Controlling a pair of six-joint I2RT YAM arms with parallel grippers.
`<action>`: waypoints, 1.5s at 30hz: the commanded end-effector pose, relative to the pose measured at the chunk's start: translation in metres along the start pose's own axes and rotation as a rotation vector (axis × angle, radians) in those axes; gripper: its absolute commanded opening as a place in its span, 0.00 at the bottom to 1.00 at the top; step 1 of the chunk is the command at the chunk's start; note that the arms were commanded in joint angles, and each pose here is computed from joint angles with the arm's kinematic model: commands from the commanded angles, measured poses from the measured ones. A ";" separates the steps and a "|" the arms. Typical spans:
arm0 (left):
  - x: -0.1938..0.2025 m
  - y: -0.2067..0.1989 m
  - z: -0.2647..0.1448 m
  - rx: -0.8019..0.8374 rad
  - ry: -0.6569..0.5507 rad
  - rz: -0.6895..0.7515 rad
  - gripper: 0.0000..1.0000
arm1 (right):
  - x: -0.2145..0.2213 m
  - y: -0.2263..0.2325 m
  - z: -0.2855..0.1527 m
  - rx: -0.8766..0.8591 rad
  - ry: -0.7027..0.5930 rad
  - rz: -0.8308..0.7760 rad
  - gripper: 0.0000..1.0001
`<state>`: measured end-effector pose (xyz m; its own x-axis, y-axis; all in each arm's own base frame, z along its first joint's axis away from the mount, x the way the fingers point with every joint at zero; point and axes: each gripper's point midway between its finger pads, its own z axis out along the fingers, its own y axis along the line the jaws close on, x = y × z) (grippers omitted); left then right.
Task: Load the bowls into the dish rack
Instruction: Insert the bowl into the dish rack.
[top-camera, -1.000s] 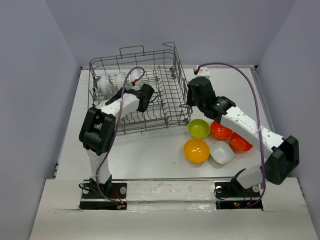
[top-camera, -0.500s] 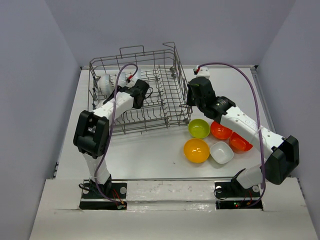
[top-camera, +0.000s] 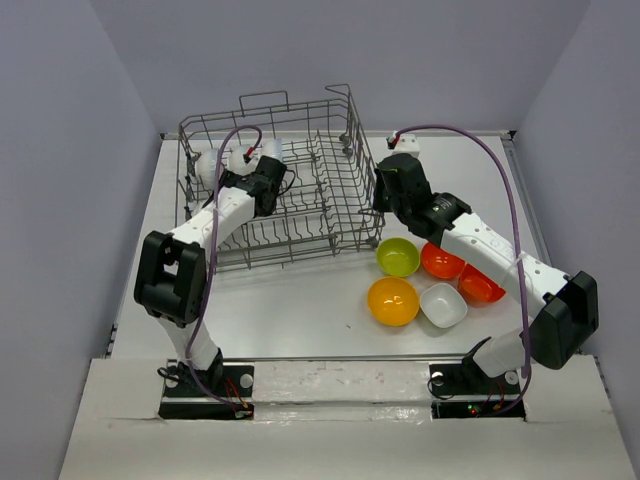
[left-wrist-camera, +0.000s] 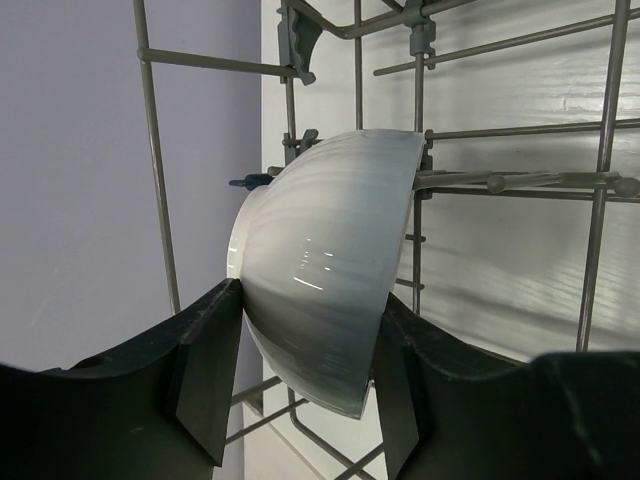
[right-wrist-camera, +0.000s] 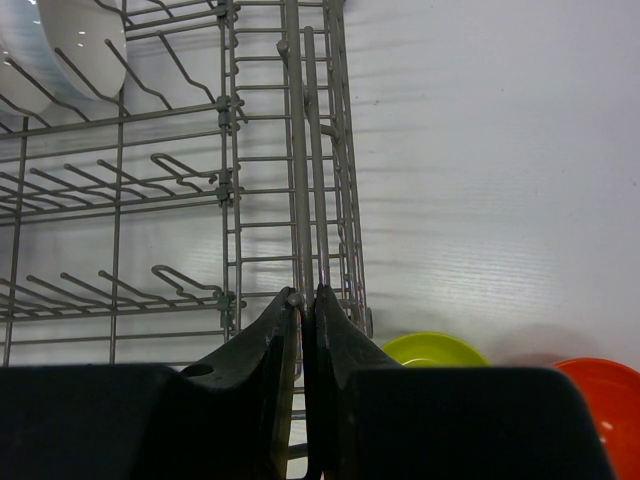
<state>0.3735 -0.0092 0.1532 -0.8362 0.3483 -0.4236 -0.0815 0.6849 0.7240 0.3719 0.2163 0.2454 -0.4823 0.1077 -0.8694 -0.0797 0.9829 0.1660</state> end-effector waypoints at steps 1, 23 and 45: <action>-0.022 -0.019 -0.007 0.161 -0.082 -0.210 0.58 | -0.012 0.010 -0.001 -0.032 -0.042 0.051 0.01; -0.031 0.003 -0.016 0.222 -0.150 -0.341 0.95 | -0.011 0.010 -0.003 -0.041 -0.040 0.047 0.01; -0.086 0.146 -0.115 0.226 -0.545 -0.724 0.99 | -0.061 0.015 -0.025 -0.048 -0.132 0.078 0.18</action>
<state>0.3726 -0.0045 0.2880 -0.4494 0.0553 -0.8916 -0.3302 0.9171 0.2234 0.3701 0.2163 0.2475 -0.4915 0.1013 -0.8650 -0.0842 0.9830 0.1629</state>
